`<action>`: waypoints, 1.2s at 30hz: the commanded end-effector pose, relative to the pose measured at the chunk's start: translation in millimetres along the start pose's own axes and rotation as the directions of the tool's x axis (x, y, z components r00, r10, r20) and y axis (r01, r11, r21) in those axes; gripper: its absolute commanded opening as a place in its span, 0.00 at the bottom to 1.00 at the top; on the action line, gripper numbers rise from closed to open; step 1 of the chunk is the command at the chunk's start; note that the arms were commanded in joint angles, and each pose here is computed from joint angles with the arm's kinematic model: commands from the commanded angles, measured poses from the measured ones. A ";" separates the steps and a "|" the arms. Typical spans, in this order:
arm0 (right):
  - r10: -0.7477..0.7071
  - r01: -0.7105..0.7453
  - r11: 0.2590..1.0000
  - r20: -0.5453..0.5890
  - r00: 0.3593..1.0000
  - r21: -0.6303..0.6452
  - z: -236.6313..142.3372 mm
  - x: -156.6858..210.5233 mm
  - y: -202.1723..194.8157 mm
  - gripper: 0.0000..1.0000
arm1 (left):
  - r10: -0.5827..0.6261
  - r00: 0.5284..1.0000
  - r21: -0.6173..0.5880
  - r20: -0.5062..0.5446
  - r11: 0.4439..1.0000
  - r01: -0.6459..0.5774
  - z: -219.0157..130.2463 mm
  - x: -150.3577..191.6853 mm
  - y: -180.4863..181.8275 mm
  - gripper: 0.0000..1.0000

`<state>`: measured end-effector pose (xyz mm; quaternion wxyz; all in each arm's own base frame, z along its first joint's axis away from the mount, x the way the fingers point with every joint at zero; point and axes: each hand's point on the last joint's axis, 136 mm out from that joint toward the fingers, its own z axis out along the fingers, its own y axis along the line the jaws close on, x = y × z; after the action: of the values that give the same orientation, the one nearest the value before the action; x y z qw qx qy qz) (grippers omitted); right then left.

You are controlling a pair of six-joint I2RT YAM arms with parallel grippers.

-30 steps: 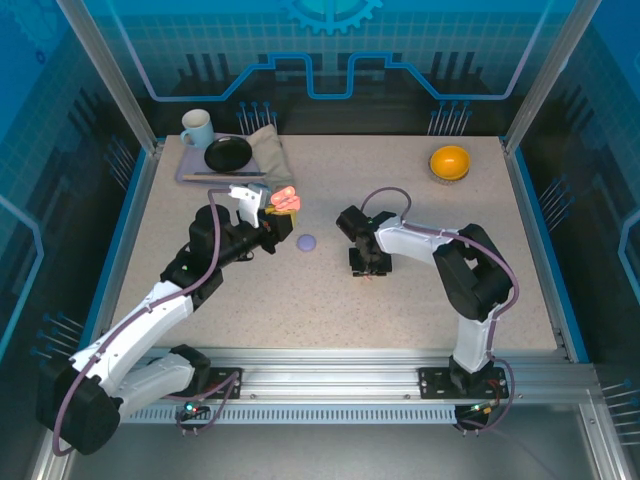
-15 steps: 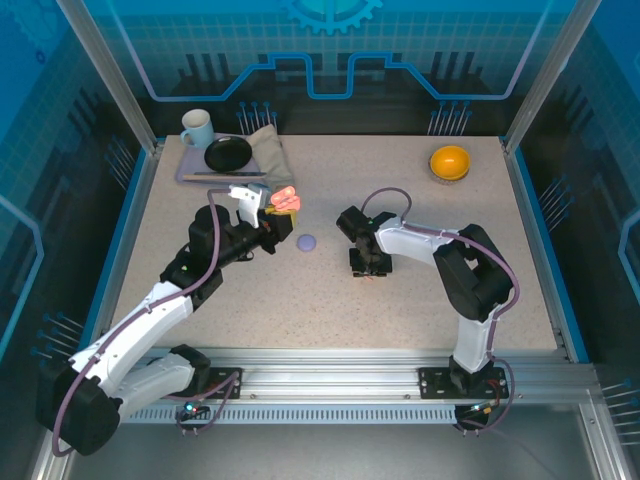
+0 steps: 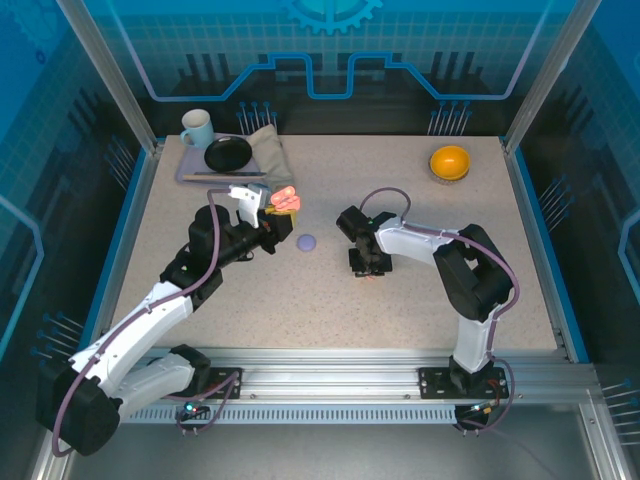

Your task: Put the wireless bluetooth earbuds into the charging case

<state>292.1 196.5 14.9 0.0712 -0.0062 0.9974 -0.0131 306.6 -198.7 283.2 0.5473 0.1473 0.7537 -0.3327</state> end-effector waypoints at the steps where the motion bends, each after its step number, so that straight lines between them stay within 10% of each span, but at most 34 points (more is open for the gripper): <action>1: -0.014 0.014 1.000 -0.010 1.000 0.017 2.3 5.7 -2.2 0.25 | 0.031 0.998 0.018 0.050 0.999 -0.031 -1.5 -15.2 -7.7 0.00; 36: -0.242 0.236 0.964 -0.039 0.969 -0.119 -10.7 -5.5 3.7 0.46 | 0.047 0.998 0.020 0.045 0.999 -0.048 -3.8 -18.4 -10.4 0.00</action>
<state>300.7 202.1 30.4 0.0646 -0.1131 0.9908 0.0374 306.5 -198.8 283.2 0.5483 0.1501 0.7533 -0.3308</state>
